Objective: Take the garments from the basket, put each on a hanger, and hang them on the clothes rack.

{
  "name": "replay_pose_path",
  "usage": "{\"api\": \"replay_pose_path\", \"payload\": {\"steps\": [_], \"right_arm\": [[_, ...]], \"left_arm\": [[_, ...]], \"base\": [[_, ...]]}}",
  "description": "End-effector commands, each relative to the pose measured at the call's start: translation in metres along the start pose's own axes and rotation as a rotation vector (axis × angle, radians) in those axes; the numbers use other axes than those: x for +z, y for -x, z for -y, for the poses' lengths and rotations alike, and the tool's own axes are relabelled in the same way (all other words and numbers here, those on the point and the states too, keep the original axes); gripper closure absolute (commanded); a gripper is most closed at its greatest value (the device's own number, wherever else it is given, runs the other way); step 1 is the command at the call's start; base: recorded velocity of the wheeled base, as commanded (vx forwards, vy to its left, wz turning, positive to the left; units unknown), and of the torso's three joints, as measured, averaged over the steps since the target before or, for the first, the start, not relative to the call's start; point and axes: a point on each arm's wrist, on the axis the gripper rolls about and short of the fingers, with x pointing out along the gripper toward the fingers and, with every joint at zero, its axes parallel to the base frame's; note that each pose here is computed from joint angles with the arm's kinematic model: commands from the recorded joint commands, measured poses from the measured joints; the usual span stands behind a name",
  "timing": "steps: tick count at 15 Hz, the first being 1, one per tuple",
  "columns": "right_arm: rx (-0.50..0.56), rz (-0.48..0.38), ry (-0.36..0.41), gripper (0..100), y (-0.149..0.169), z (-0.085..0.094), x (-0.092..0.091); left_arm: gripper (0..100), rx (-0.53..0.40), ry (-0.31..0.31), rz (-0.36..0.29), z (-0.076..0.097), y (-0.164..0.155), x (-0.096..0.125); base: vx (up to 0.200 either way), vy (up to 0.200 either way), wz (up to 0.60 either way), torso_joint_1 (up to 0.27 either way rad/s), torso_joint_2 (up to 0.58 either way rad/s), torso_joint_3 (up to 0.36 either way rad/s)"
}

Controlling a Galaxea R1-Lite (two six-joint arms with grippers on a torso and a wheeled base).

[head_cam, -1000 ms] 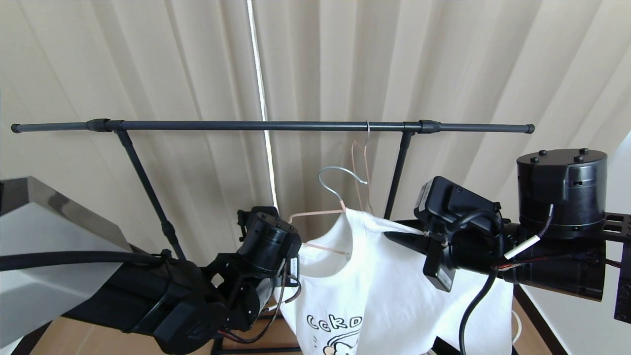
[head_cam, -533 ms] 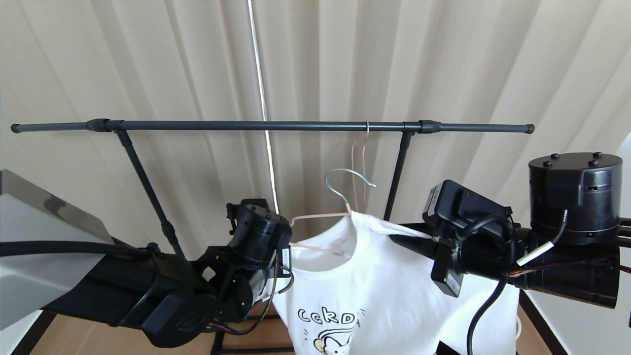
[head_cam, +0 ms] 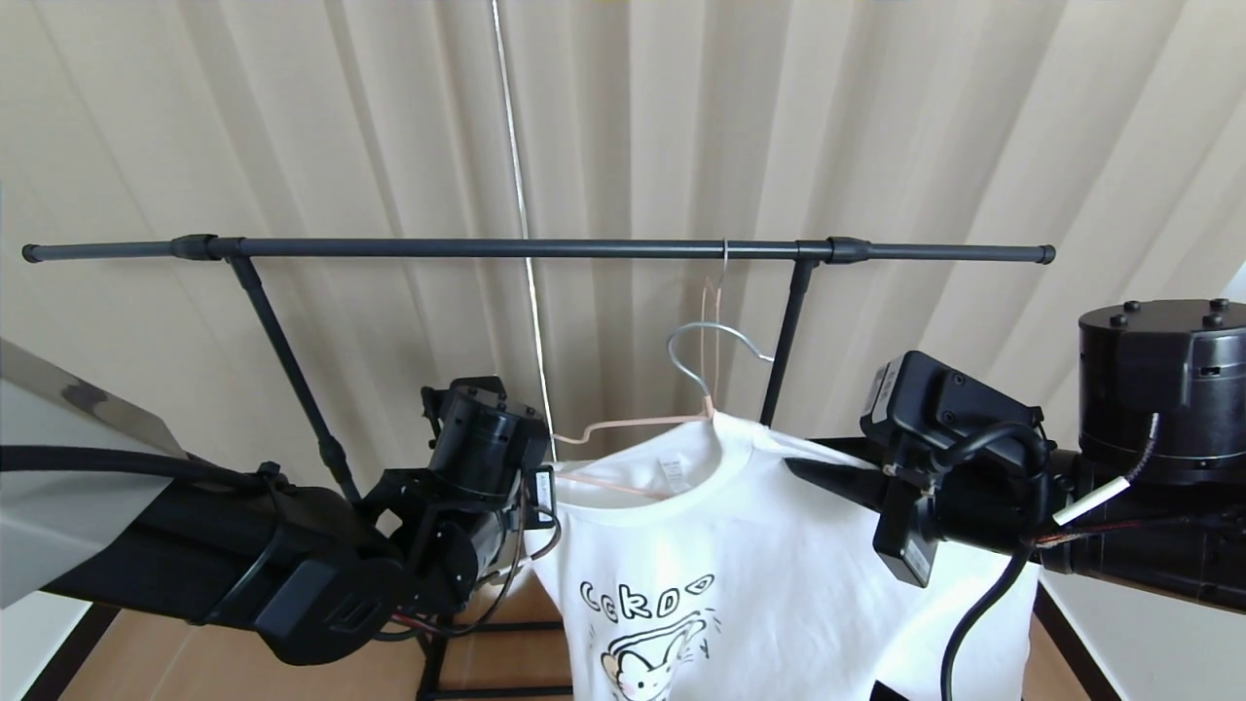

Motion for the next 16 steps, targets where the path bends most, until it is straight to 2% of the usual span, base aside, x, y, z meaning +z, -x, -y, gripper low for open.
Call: {"api": "replay_pose_path", "payload": {"steps": [1,4,9,16], "right_arm": [[-0.007,0.0,0.0,100,0.001,0.001,0.0],[-0.009,-0.005,-0.001,100,0.0,0.002,-0.001],[-0.003,-0.017,0.004,100,-0.001,0.001,-0.005],[-0.03,-0.02,-0.005,100,0.002,0.007,-0.006]], "left_arm": [[100,0.008,0.008,0.006,-0.003,-0.001,0.003],[100,0.021,0.021,0.012,-0.008,-0.003,0.006],[100,0.005,0.034,0.065,-0.012,0.01,0.023],[100,0.02,0.045,0.067,-0.019,0.009,0.025]], "base": [[0.0,0.0,0.0,0.0,0.0,0.0],[0.0,0.0,0.0,0.0,0.0,0.0],[0.0,0.0,0.0,0.0,0.0,0.0],[0.0,0.0,0.0,0.0,0.0,0.0]]}}
